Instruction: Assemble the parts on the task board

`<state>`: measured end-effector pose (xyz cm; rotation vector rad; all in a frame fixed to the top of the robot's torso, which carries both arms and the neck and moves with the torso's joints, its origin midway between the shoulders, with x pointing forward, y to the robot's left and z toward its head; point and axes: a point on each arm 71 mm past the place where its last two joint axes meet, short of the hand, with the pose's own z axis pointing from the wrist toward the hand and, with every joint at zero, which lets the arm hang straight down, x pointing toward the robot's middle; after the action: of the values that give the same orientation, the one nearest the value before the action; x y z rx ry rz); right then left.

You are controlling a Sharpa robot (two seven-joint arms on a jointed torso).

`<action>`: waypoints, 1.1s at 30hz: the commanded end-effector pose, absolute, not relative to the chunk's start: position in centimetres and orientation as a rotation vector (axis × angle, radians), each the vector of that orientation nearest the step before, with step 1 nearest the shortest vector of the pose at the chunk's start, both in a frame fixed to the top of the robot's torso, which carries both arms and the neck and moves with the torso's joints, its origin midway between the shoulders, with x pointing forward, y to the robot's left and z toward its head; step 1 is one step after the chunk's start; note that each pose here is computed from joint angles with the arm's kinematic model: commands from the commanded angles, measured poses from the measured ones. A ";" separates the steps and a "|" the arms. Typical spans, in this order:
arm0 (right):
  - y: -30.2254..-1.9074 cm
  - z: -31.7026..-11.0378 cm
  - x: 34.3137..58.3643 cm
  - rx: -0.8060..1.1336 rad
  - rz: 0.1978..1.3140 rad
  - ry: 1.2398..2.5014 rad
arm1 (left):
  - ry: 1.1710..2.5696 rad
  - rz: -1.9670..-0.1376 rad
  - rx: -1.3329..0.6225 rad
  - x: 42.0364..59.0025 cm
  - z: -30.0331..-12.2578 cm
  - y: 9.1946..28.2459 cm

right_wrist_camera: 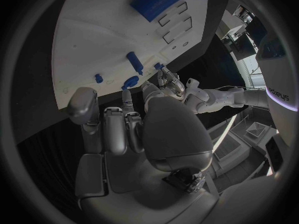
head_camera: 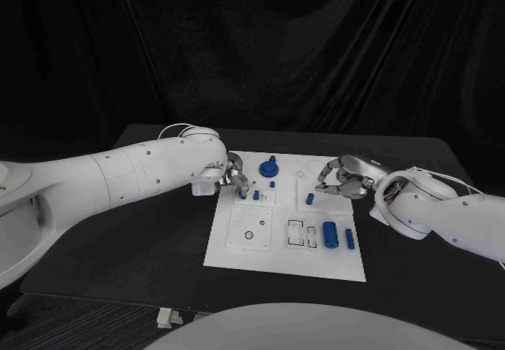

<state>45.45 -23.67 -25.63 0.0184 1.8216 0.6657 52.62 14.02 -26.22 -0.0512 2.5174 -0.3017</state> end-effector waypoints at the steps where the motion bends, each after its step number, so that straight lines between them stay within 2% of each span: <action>1: -23.7 -25.7 45.4 0.028 0.652 1.825 | 2.540 -0.310 -0.033 52.4 -26.6 13.8; 33: -23.6 -25.9 45.4 0.026 0.652 1.837 | 2.563 -0.274 -0.049 52.3 -27.4 14.6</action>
<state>45.44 -23.58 -25.71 0.0180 1.8239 0.6665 52.91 14.41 -26.37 -0.0664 2.5206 -0.2967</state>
